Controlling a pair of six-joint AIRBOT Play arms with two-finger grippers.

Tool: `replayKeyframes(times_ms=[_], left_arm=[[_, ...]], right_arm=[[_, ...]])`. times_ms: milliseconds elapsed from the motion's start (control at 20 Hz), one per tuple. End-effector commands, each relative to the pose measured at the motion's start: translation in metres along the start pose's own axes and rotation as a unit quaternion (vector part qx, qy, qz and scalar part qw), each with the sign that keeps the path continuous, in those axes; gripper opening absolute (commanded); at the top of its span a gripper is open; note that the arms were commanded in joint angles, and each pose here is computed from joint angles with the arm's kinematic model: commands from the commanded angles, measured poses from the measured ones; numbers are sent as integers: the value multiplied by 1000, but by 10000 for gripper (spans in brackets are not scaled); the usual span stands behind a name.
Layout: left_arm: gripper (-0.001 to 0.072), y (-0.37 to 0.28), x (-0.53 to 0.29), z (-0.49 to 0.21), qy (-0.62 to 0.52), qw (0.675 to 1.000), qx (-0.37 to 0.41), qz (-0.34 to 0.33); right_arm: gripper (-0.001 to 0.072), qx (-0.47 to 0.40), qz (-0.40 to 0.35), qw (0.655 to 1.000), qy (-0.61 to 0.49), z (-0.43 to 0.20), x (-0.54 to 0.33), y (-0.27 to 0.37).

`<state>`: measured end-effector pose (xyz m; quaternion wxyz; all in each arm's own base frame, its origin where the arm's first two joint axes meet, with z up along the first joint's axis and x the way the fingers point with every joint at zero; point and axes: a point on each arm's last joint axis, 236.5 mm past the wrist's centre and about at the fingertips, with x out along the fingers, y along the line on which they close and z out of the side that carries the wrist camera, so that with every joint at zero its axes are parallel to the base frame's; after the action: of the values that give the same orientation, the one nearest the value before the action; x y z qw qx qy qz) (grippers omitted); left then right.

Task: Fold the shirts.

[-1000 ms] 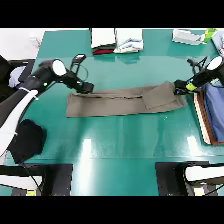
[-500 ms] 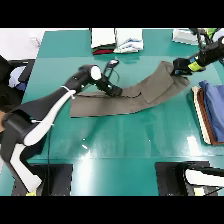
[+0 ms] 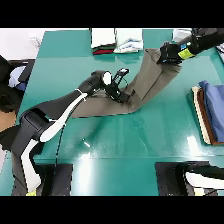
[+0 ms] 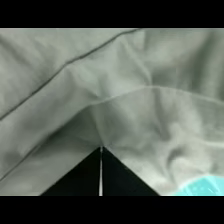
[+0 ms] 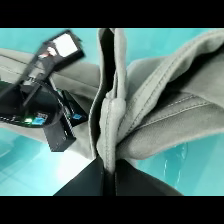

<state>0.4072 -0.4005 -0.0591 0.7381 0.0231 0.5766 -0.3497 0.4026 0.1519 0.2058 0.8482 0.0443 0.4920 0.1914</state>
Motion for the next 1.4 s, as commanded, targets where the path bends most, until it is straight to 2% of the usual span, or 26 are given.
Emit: replayKeyframes(times_ms=[0, 250, 450, 600, 800, 850, 900, 1000, 1150, 1250, 1350], left_arm=[[24, 19, -42, 22, -31, 999, 5, 32], [25, 94, -161, 41, -90, 988, -9, 127], [25, 152, -271, 33, -144, 968, -48, 201], [26, 173, -337, 19, -180, 954, -71, 229], [26, 176, -380, 3, -201, 944, -83, 247], [26, 174, -384, 1, -202, 944, -82, 248], [26, 173, -386, 0, -201, 944, -81, 250], [26, 171, -387, -4, -193, 946, -71, 252], [26, 170, -385, -8, -185, 948, -73, 250], [25, 165, -383, -6, -187, 950, -73, 240], [26, 161, -381, -5, -187, 951, -68, 237]], right_arm=[[17, -9, 13, 1000, -6, 2, 0, 20], [17, -33, 44, 999, -2, 3, 25, 62], [17, -55, 129, 990, 4, -2, 76, 145], [19, -82, 166, 983, -4, -15, 130, 211], [34, -98, 215, 971, -28, -40, 208, 289], [228, -103, 229, 967, -31, -46, 221, 302], [368, -111, 231, 966, -22, -51, 227, 306], [369, -138, 210, 968, -12, -46, 217, 296], [369, -158, 138, 978, -20, -21, 192, 236], [368, -139, 97, 985, -3, -18, 180, 184], [368, -81, 60, 994, 41, -31, 175, 125]])
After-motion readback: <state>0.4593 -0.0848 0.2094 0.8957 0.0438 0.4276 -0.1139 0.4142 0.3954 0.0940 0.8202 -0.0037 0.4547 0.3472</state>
